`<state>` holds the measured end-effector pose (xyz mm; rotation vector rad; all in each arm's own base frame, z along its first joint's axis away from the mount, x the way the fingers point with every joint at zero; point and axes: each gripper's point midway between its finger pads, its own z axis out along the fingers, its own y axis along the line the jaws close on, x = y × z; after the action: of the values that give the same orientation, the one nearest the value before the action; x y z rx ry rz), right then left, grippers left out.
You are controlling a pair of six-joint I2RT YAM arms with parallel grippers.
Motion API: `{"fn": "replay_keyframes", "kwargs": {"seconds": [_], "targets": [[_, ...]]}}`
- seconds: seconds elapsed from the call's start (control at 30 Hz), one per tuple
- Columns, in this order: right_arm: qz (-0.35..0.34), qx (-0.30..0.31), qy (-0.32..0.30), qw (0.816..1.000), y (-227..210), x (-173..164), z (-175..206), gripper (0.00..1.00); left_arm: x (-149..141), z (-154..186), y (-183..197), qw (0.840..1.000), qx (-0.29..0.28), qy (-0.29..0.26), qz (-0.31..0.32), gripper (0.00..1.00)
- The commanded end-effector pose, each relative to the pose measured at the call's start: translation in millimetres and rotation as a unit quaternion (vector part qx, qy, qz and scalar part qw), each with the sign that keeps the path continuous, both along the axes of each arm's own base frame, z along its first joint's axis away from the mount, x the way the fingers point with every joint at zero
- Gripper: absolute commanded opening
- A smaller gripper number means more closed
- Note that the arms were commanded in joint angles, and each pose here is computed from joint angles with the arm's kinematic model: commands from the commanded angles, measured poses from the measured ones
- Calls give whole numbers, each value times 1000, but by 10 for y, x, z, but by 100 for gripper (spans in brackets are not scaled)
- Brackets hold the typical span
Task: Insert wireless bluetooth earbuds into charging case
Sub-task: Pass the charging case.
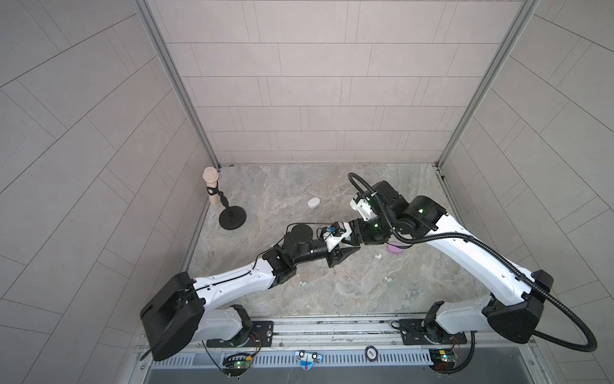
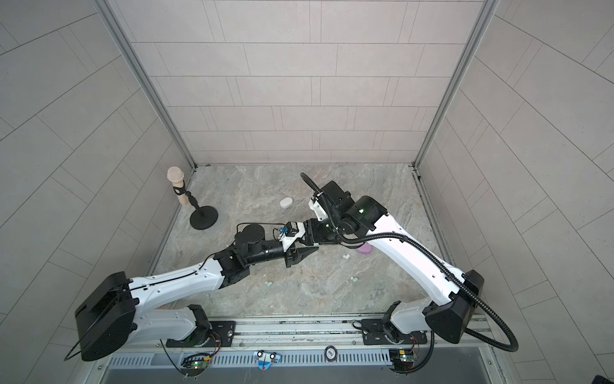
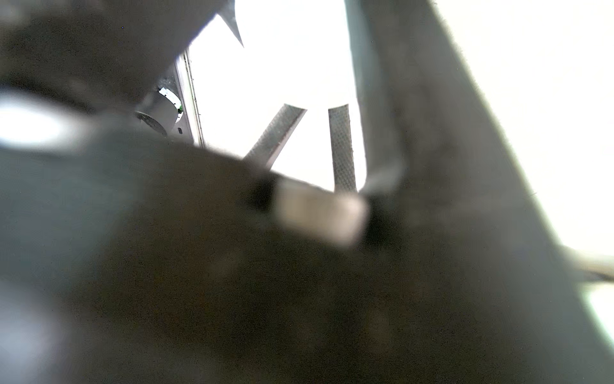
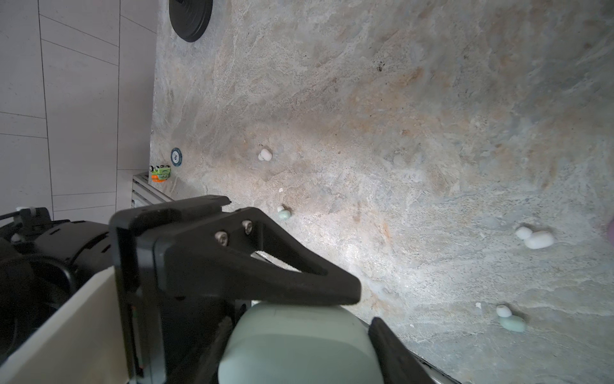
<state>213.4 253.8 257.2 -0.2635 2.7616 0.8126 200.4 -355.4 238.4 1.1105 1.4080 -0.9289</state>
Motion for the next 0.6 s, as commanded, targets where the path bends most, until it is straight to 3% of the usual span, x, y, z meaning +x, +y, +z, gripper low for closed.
{"fn": "replay_keyframes", "kwargs": {"seconds": [0.0, 0.4, 0.57], "targets": [[-4, -5, -2, 1000, -14, -10, -4, 58, -19, 218, 5, 1000, -23, -17, -1, 48], [-1, -6, 0, 1000, 0, -25, -29, 58, -28, 230, 6, 1000, -22, -15, -3, 40], [0, -7, 1, 1000, 1, -39, -40, 65, -29, 257, 13, 1000, -25, -16, -1, 36]]}}
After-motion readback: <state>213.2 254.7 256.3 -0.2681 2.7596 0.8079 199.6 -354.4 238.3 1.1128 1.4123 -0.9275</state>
